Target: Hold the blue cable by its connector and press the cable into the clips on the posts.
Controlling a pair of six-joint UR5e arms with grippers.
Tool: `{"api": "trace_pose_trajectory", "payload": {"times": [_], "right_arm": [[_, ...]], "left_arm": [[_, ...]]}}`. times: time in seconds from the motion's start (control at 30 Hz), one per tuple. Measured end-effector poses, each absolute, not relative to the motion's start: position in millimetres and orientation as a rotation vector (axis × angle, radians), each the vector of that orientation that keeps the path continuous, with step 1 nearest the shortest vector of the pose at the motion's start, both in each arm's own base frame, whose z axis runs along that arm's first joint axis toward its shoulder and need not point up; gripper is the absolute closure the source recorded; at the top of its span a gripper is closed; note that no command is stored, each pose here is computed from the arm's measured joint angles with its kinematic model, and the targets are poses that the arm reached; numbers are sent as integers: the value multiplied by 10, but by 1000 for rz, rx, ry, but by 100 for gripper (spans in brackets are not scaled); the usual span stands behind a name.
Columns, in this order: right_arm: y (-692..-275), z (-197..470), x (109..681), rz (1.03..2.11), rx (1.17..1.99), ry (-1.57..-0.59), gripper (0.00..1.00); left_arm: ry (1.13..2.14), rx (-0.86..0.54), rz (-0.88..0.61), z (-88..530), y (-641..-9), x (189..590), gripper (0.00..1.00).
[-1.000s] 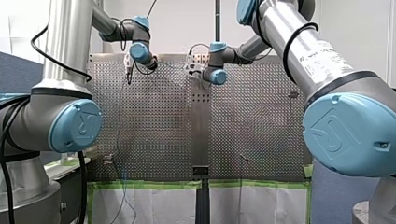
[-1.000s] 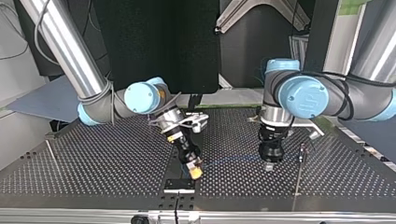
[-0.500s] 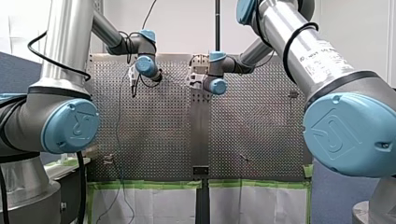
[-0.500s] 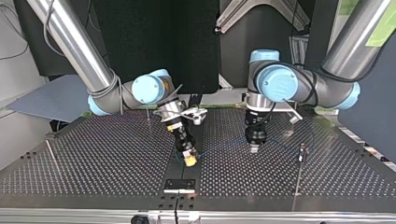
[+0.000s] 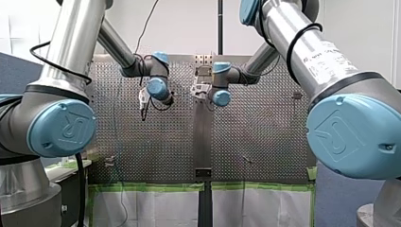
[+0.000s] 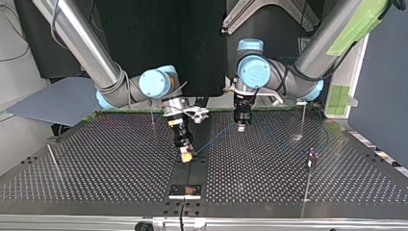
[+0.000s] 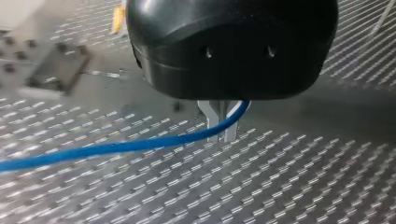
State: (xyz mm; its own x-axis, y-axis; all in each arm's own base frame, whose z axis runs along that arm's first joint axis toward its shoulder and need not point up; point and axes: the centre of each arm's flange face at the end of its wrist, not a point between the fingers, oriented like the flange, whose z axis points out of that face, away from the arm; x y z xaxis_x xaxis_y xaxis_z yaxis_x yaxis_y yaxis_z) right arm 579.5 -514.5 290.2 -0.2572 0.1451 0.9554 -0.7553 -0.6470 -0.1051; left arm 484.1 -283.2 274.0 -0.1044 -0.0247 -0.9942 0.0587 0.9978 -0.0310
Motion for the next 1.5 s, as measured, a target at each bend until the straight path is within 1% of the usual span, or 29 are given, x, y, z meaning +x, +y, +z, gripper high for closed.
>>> {"api": "trace_pose_trajectory", "payload": {"times": [0.2,0.33,0.53,0.93,1.2,1.5], "right_arm": [[-5144,2732,5702,1934,1359,-815,100],[-5121,2566,5640,1913,1338,-849,100],[-5051,2075,5586,1865,1340,-915,100],[-4798,912,5408,1759,1383,-1046,100],[-4596,280,5252,1713,1438,-1085,100],[-4331,-427,4972,1631,1500,-1121,100]], "left_arm": [[1713,41,-58,2352,-2948,4716,100],[1718,34,-44,2152,-3021,4693,100],[1715,32,-42,1934,-3108,4653,100],[1654,29,-65,1838,-3185,4648,100],[1647,56,-75,1521,-3348,4631,100],[1645,78,-55,1140,-3458,4608,100]]}}
